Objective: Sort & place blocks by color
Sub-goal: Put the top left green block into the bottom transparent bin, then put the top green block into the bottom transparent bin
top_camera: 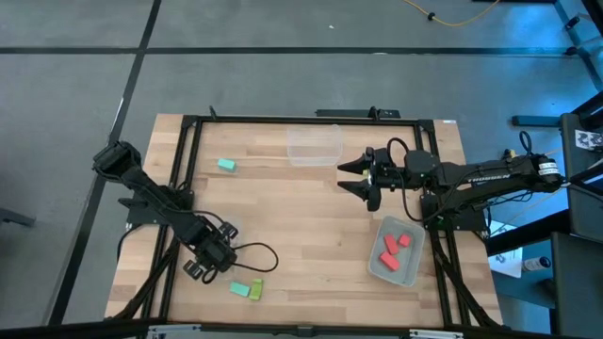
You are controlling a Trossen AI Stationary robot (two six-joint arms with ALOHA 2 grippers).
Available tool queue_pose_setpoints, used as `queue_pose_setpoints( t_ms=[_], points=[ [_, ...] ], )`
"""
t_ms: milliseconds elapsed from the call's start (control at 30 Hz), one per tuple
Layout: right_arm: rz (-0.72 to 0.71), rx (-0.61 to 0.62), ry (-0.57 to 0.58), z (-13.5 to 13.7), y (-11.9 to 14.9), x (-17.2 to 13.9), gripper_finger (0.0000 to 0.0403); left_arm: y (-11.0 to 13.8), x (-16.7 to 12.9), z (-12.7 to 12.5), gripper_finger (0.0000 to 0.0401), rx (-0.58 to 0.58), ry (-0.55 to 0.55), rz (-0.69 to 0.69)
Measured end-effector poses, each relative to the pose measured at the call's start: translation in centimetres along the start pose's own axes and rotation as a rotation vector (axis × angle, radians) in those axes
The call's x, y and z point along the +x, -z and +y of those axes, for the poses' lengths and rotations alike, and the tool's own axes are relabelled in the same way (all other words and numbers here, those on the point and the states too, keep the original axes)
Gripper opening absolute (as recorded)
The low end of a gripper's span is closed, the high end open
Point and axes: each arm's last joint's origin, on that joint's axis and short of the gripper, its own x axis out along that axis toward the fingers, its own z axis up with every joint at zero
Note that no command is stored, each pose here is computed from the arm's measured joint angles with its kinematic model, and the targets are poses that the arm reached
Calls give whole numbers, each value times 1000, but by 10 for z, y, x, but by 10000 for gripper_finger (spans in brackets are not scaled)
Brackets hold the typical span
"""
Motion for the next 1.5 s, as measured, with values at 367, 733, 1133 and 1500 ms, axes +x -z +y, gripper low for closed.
queue_pose_setpoints(
  t_ms=[367,733,1133,1500],
  points=[
    [0,0,0,0,0,0,287,0,0,0,169,-74,0,0],
    [0,0,0,0,0,0,287,-3,-4,2,171,-118,16,-12],
    [0,0,0,0,0,0,287,-3,-35,12,172,-170,-1,25],
    [-1,-1,0,0,0,0,287,10,-147,37,172,-408,-136,-393]
  ],
)
